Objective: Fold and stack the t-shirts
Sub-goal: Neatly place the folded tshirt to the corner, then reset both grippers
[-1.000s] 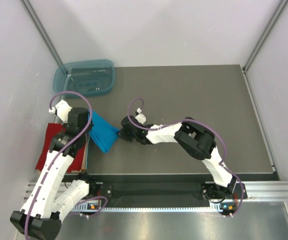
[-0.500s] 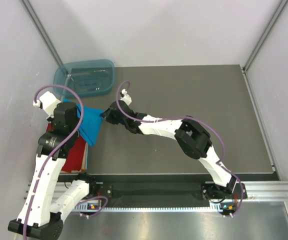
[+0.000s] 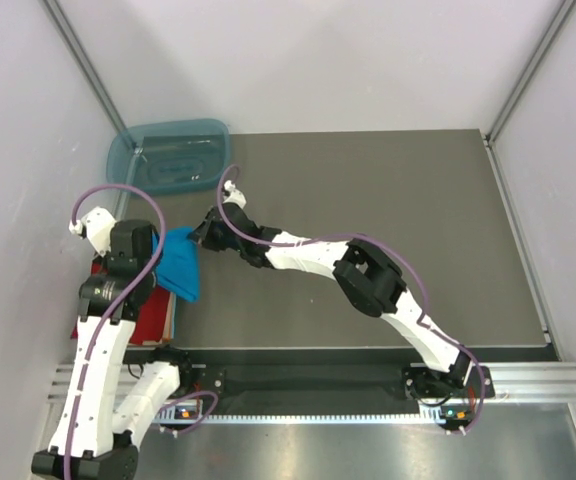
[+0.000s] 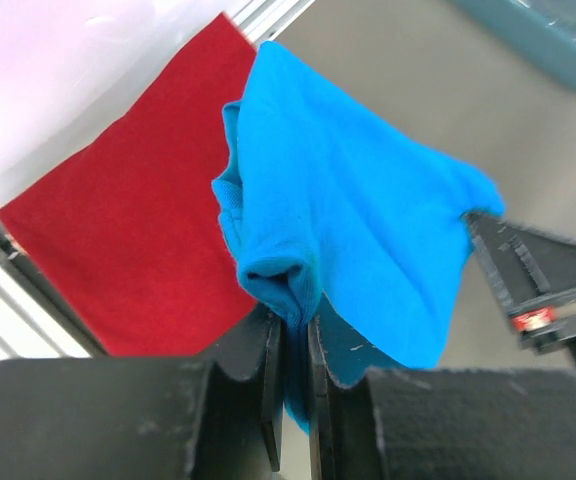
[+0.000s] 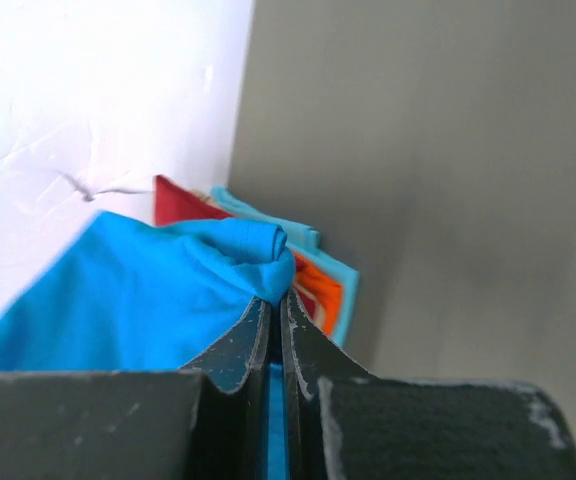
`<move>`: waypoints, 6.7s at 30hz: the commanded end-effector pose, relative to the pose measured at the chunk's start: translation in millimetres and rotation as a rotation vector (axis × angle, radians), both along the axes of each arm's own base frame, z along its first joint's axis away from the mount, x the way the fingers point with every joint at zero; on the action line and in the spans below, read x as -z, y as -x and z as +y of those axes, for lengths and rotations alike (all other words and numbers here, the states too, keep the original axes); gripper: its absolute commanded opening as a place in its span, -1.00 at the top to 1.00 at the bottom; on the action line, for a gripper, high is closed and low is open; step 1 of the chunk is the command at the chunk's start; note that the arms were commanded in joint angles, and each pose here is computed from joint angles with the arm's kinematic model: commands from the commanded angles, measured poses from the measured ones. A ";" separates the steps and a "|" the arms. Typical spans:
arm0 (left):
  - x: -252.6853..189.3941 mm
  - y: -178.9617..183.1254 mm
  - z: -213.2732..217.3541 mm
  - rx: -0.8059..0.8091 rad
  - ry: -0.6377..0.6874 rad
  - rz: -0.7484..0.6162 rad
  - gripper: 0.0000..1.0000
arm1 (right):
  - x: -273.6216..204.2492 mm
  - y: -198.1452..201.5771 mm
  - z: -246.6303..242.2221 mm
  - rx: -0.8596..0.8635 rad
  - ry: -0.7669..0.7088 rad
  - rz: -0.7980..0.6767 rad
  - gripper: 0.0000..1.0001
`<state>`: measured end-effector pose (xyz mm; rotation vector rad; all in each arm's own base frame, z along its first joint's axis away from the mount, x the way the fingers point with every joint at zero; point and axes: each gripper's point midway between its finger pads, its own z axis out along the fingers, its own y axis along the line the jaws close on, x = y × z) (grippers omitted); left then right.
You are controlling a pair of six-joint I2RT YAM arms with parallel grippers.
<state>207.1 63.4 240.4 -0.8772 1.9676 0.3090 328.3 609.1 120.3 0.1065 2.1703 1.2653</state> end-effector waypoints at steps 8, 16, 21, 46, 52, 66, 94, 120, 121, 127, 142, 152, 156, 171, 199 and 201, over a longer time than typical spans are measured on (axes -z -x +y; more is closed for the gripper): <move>-5.6 -28.9 9.6 0.100 0.130 -0.006 1.00 | -60.3 17.1 33.0 -0.044 -0.184 -0.074 1.00; -2.7 -38.7 42.1 -0.041 0.148 -0.071 1.00 | -66.7 28.6 32.8 -0.041 -0.209 -0.073 1.00; 15.7 24.2 94.3 -0.391 -0.018 0.015 1.00 | -69.9 40.7 37.8 -0.058 -0.234 -0.061 1.00; 11.2 72.8 140.5 -0.625 -0.358 -0.079 1.00 | -50.4 39.1 46.9 -0.034 -0.260 -0.107 1.00; 31.6 52.8 141.8 -0.553 -0.318 -0.005 1.00 | -27.6 40.4 48.4 -0.053 -0.209 -0.078 1.00; 74.7 49.0 136.8 -0.673 -0.139 0.098 1.00 | -24.7 39.4 48.3 -0.068 -0.179 -0.081 1.00; 87.5 5.0 133.8 -0.697 0.057 0.204 0.06 | -24.5 57.2 27.6 -0.189 -0.126 -0.074 0.03; 105.3 41.6 77.1 -0.877 0.077 0.463 -0.03 | 5.2 93.8 -53.6 -0.195 -0.036 -0.012 0.12; 113.7 40.9 73.9 -0.878 0.105 0.448 -0.02 | 0.3 91.3 -58.0 -0.188 -0.045 -0.016 0.12; 148.3 71.1 56.7 -0.939 0.165 0.529 -0.04 | -2.3 81.7 -93.1 -0.136 -0.031 -0.026 0.11; 105.1 69.1 61.6 -0.984 0.128 0.474 -0.05 | -19.1 72.1 -122.9 -0.106 0.018 -0.081 0.10; 105.9 -16.1 14.7 -0.590 0.204 0.320 0.01 | -20.3 67.4 -143.0 -0.090 0.051 -0.087 0.07; 97.0 -44.9 16.2 -0.503 0.139 0.268 -0.02 | -25.6 63.6 -174.0 -0.060 0.058 -0.111 0.04; 120.7 -105.5 -20.0 -0.333 0.254 0.154 -0.02 | -32.8 44.6 -223.9 0.053 0.109 -0.157 0.03; 0.0 -92.7 -320.0 1.269 0.412 -0.265 -0.98 | -137.5 89.2 -446.3 0.481 0.481 -0.282 -0.99; -8.9 -83.0 -316.6 1.301 0.398 -0.295 -0.98 | -136.0 91.6 -448.3 0.468 0.497 -0.283 -0.99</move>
